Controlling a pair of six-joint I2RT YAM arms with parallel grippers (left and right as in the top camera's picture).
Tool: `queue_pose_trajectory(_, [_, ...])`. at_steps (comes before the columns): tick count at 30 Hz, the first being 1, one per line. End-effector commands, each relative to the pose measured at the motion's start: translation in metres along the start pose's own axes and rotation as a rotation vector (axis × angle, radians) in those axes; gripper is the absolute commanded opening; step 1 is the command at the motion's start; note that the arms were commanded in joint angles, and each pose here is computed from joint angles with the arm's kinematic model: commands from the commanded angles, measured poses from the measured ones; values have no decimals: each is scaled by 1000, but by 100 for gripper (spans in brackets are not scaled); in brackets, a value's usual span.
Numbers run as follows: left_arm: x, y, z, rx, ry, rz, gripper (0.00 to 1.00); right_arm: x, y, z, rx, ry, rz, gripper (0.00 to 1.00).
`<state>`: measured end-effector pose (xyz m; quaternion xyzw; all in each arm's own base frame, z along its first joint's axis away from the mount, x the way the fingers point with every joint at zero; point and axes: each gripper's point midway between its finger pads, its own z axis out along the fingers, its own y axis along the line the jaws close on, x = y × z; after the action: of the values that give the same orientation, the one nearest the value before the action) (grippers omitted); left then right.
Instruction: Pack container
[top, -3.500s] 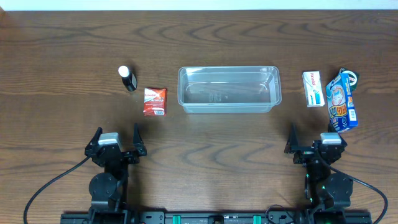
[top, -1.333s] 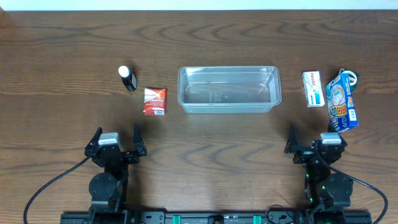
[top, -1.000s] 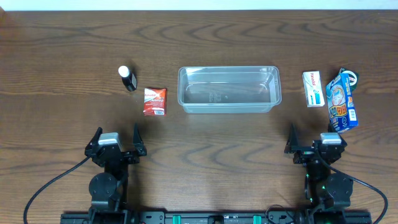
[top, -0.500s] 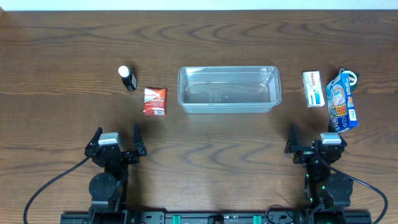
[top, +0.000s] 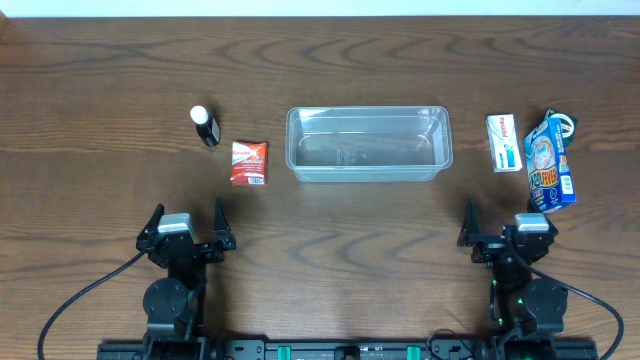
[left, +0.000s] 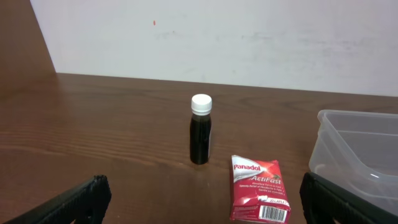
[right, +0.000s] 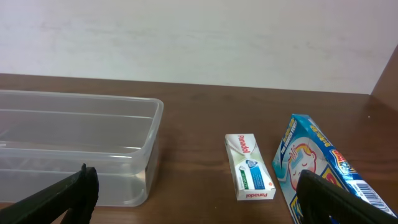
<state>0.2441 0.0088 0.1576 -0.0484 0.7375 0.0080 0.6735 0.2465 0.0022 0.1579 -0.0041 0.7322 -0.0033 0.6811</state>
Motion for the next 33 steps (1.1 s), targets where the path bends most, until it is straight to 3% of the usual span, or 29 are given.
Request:
queue_pose_trajectory(1, [14,3,1,-14,33,4,98,1,-3,0,14,1,-7,99])
queue_pose_trajectory(6, [1,-8,-1,51,10,-20,98,1,-3,0,14,1,-7,99])
queue_pose_trajectory(18, [-82,-14,-18,70,-55,-25,98,1,-3,0,14,1,-7,99])
queue_pose_trajectory(33, [-100,-17,-3,66,9,-16,98,1,-3,0,14,1,-7,99])
